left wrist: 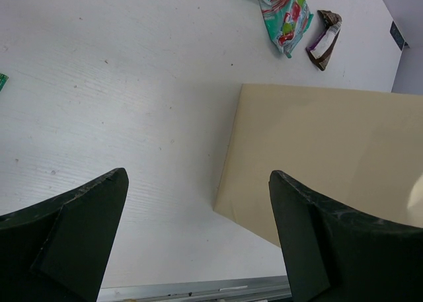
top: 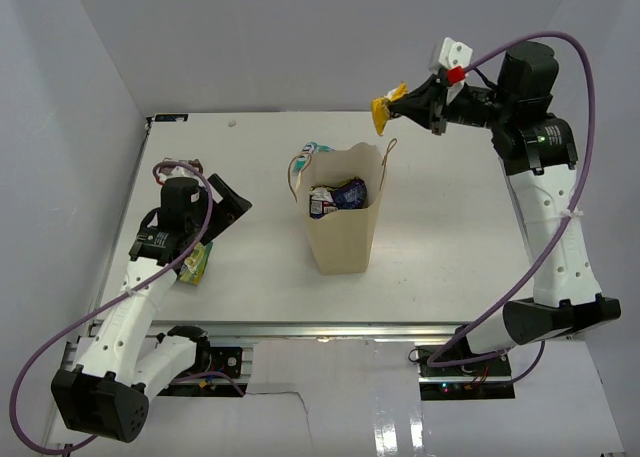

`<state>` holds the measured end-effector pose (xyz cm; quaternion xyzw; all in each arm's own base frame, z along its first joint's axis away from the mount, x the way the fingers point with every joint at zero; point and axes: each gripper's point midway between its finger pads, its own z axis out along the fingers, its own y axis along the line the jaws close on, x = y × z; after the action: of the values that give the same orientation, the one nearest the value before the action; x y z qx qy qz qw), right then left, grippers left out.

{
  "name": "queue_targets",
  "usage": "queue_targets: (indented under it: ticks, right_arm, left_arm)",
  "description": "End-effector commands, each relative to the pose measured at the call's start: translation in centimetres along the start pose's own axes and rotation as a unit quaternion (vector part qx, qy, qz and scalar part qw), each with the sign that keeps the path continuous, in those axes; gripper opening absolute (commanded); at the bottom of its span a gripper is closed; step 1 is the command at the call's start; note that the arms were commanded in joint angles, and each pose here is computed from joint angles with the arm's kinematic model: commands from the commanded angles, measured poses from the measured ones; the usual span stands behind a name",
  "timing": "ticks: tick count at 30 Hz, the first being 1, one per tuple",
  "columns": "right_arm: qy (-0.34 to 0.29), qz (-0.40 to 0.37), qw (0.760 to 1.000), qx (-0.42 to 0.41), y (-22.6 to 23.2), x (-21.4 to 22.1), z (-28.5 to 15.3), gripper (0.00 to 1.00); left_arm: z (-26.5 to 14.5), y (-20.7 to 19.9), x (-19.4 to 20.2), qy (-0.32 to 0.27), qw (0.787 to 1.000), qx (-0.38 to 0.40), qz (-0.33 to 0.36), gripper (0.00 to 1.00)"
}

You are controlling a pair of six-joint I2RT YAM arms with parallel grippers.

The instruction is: Place the snacks into the paper bag

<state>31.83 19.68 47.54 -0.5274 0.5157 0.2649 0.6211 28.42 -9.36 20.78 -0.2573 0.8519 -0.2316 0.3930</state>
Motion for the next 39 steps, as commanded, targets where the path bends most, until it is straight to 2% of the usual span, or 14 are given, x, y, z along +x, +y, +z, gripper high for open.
queue_targets:
  ticks: [1, 7, 12, 16, 17, 18, 19, 25, 27, 29, 32, 34, 39]
  right_arm:
    - [-0.009, -0.039, 0.999, -0.011, 0.6, -1.6, 3.5, 0.08]
    - [0.067, -0.087, 0.993, -0.037, 3.7, 3.0, 8.0, 0.08]
    - [0.111, -0.108, 0.986, -0.054, 5.4, 6.1, 8.7, 0.09]
    - [0.143, -0.127, 0.978, -0.078, 7.4, 8.2, 9.2, 0.22]
    - [0.147, -0.128, 0.977, -0.081, 7.7, 8.5, 9.3, 0.3]
    - [0.147, -0.128, 0.977, -0.084, 8.0, 8.6, 9.3, 0.36]
    - [0.147, -0.123, 0.978, -0.083, 8.1, 8.6, 9.4, 0.48]
    - [0.118, -0.109, 0.987, -0.029, 5.4, 5.0, 9.1, 0.6]
    - [0.11, -0.064, 0.992, -0.001, 3.6, 4.5, 8.2, 0.65]
    - [0.094, -0.016, 0.995, 0.029, 2.0, 3.6, 7.3, 0.75]
    - [0.1, 0.041, 0.992, 0.072, -1.2, 5.5, 4.1, 0.79]
    - [0.107, 0.067, 0.989, 0.077, -1.6, 7.0, 2.9, 0.8]
    - [0.124, 0.109, 0.978, 0.125, -3.6, 9.8, -1.8, 0.82]
  left_arm:
    - [-1.2, -0.6, -1.1, -0.022, 1.0, 0.008, -0.001, 0.98]
    - [-1.9, 0.4, -1.6, -0.039, 0.999, -0.019, -0.015, 0.98]
    - [-1.8, 2.0, -0.6, -0.029, 0.997, -0.058, -0.045, 0.98]
    - [-1.4, 3.9, -0.3, -0.027, 0.99, -0.116, -0.082, 0.98]
    - [-1.5, 4.6, 0.0, -0.024, 0.986, -0.137, -0.091, 0.98]
    - [-1.5, 5.3, -0.5, -0.035, 0.981, -0.161, -0.099, 0.98]
    - [-1.7, 6.1, -0.2, -0.034, 0.974, -0.187, -0.122, 0.98]
    - [-1.6, 8.2, -0.9, -0.055, 0.954, -0.248, -0.16, 0.98]
    - [-1.6, 9.7, -1.2, -0.055, 0.944, -0.274, -0.172, 0.98]
    - [-1.5, 11.6, -1.4, -0.048, 0.928, -0.311, -0.198, 0.98]
    - [-1.2, 14.5, -1.9, -0.035, 0.901, -0.363, -0.235, 0.98]
    - [-0.7, 16.3, -1.7, -0.011, 0.88, -0.399, -0.255, 0.98]
    - [0.7, 19.1, -1.0, 0.035, 0.853, -0.437, -0.283, 0.98]
